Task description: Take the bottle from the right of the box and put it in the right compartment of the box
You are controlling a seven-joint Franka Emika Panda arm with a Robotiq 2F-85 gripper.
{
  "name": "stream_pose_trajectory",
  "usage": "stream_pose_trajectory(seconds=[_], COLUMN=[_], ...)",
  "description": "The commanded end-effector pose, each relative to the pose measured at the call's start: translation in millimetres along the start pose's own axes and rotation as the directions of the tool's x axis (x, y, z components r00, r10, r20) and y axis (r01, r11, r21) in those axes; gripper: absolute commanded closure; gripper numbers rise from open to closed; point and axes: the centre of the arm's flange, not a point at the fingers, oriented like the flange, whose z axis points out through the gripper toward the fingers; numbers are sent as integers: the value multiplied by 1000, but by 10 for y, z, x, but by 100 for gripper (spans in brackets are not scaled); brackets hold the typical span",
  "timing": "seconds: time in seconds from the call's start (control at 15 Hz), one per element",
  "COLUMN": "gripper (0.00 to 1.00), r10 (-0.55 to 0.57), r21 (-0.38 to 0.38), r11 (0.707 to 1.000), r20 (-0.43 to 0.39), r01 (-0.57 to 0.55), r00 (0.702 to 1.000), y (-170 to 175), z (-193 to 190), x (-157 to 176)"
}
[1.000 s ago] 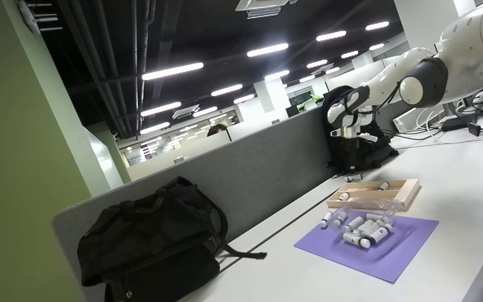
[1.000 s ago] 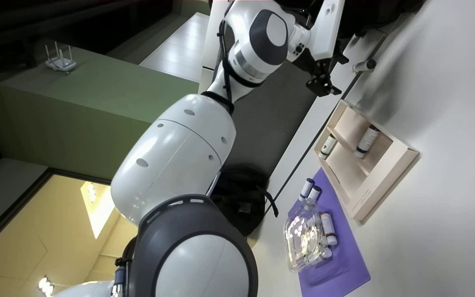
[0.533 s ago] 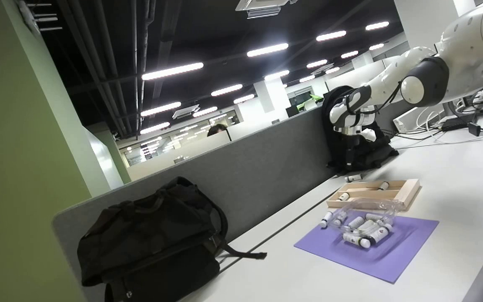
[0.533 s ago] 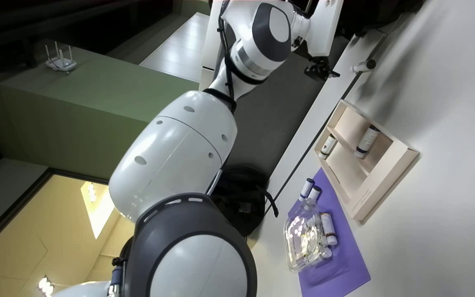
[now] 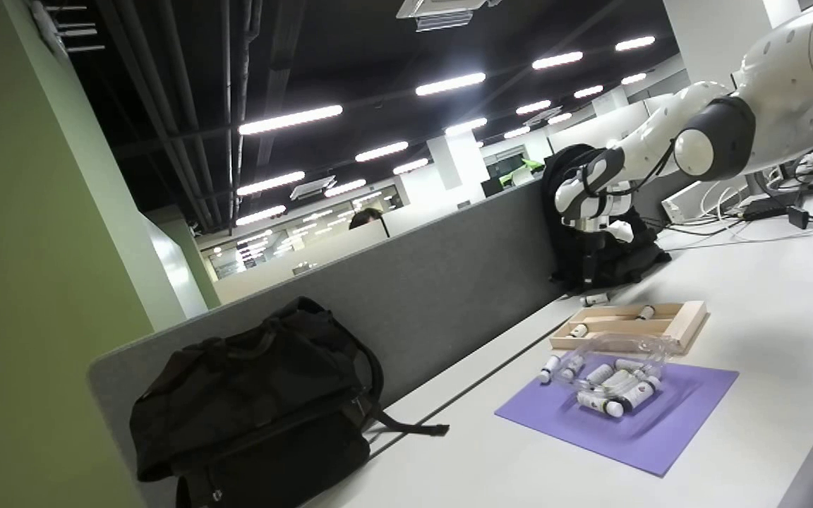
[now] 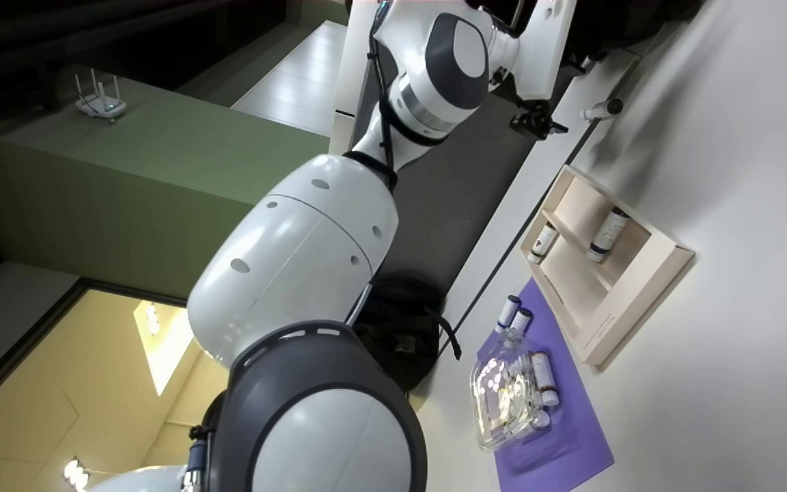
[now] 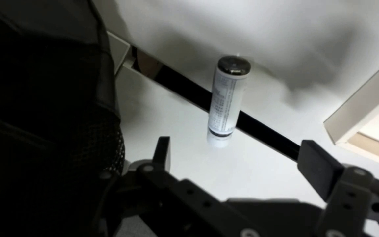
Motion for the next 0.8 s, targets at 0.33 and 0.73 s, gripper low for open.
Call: stream_pose_trajectory(seconds=[0.33,0.73], gripper=[26,64], r10=[2,16], r21=[-23,-36], r11=[1000,999], r20=[46,85], r01=[-1,-13], r00=[999,996], y=[36,124], z=[359,303], x=[-59,-82])
